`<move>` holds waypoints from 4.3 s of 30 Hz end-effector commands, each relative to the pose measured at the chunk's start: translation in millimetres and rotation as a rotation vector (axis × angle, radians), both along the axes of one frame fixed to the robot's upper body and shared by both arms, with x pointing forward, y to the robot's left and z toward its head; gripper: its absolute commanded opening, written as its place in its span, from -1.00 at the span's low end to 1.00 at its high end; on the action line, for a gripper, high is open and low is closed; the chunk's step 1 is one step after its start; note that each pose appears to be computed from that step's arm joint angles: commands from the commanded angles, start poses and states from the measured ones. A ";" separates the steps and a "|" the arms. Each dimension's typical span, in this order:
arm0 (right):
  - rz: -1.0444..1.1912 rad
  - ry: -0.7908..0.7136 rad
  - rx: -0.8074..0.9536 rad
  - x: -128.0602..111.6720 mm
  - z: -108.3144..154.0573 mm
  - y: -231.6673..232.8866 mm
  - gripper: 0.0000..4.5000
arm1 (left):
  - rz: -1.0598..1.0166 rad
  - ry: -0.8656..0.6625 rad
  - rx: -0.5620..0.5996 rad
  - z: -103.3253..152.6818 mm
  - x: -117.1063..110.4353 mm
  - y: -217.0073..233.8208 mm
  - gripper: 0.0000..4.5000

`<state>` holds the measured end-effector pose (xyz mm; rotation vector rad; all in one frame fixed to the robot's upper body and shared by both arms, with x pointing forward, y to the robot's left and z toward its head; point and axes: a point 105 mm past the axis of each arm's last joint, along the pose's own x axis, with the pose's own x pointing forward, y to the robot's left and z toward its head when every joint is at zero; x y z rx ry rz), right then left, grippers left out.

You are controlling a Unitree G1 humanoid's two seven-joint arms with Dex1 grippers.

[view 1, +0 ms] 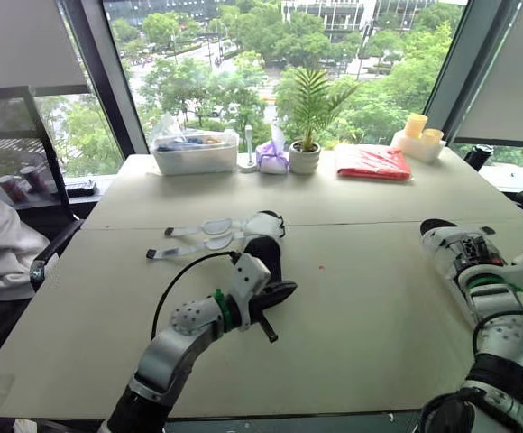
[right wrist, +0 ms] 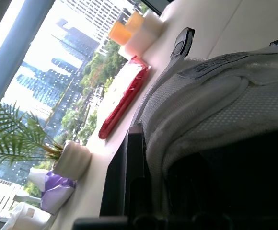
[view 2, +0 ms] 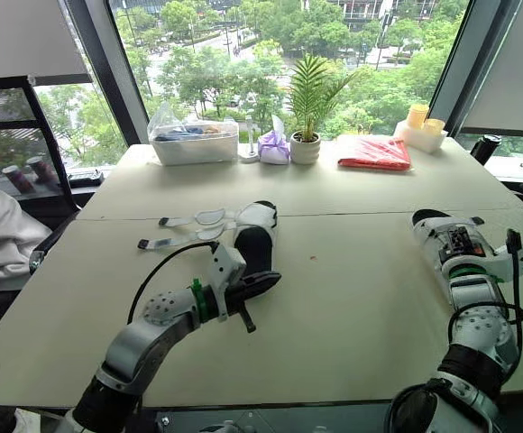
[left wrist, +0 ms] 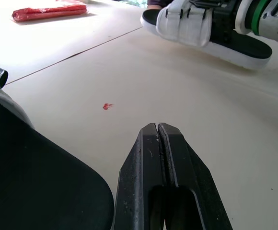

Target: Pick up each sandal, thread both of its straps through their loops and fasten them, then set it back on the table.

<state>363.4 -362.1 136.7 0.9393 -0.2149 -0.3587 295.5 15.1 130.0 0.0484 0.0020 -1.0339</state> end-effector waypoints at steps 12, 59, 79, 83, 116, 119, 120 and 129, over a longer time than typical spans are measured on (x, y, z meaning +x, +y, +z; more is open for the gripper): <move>-0.008 0.033 -0.312 -12.3 21.8 3.5 0.97 | 0.282 -0.060 -0.077 13.8 17.6 25.8 -1.00; 0.688 0.083 -1.067 -70.0 -17.1 162.2 1.00 | 0.629 -0.176 0.049 14.1 46.7 95.9 0.97; 0.776 0.026 -1.163 -92.0 -13.0 176.2 1.00 | 0.441 -0.525 0.709 10.2 156.0 15.1 0.97; 0.762 0.022 -1.155 -93.2 -14.5 179.5 1.00 | 0.433 -0.531 0.779 8.4 162.3 7.0 0.46; 0.819 0.179 -1.142 -124.0 -12.0 114.8 1.00 | -0.673 -1.769 0.596 12.2 38.9 -48.4 -0.97; 0.828 0.187 -1.133 -125.4 -13.2 116.0 1.00 | -0.647 -1.712 0.577 12.3 37.3 -56.1 -0.97; 0.827 0.188 -1.134 -125.2 -13.1 115.9 1.00 | -0.634 -1.679 0.588 11.3 38.8 -57.1 -0.97; 0.845 0.184 -1.142 -118.1 -15.3 120.5 1.00 | -0.527 -1.486 0.615 12.3 48.5 -57.4 0.37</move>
